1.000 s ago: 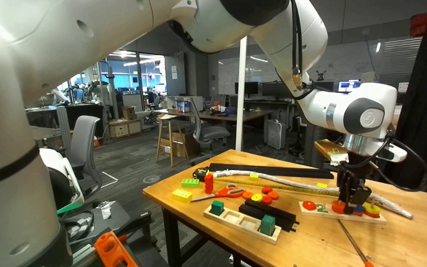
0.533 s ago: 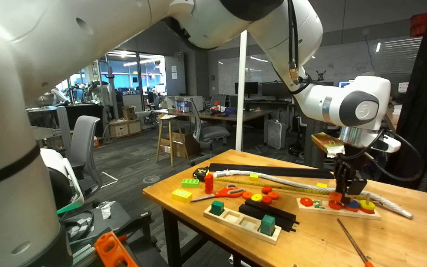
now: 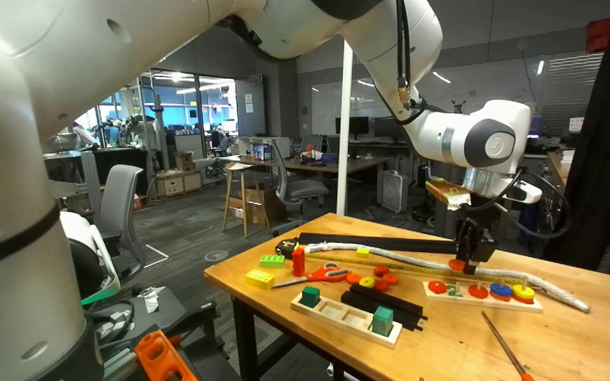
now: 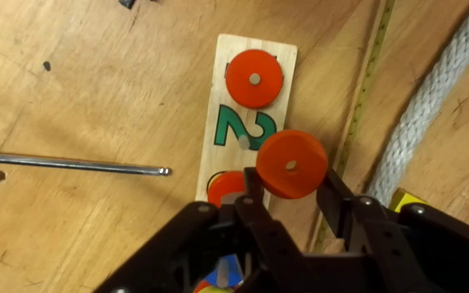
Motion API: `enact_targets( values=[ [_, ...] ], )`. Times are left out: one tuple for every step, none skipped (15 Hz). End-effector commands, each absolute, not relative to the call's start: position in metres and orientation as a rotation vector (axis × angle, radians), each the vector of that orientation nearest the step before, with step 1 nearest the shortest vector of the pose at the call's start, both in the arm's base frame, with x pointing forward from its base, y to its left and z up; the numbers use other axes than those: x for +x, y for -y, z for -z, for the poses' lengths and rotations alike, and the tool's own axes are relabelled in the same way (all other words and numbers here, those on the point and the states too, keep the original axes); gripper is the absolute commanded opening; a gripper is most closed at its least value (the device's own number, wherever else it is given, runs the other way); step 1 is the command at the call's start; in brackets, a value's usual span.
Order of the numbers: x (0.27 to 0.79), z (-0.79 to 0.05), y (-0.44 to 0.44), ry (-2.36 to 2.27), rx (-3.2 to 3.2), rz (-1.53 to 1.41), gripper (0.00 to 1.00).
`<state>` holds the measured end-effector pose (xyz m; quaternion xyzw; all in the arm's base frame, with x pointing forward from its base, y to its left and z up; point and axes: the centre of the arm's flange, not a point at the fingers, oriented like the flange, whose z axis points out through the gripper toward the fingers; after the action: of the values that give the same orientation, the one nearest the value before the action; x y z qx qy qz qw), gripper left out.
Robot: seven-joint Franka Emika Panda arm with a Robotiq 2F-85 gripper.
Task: Pick up one token from the holder and put it on the table.
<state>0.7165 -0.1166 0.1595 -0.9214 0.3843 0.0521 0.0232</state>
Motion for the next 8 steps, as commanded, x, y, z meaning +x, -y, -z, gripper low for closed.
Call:
enact_targets(
  values=[
    [0.701, -0.170, 0.092, -1.105, -2.894, -0.220, 0.22],
    [0.699, -0.169, 0.089, -1.092, -2.899, -0.237, 0.22],
    [0.694, -0.168, 0.086, -1.088, -2.900, -0.257, 0.22],
    [0.689, -0.168, 0.085, -1.094, -2.901, -0.264, 0.22],
    [0.682, -0.168, 0.085, -1.111, -2.899, -0.269, 0.22],
    [0.677, -0.168, 0.087, -1.128, -2.897, -0.271, 0.22],
    [0.670, -0.170, 0.090, -1.153, -2.892, -0.273, 0.22],
    [0.665, -0.170, 0.093, -1.167, -2.888, -0.275, 0.22]
  ],
)
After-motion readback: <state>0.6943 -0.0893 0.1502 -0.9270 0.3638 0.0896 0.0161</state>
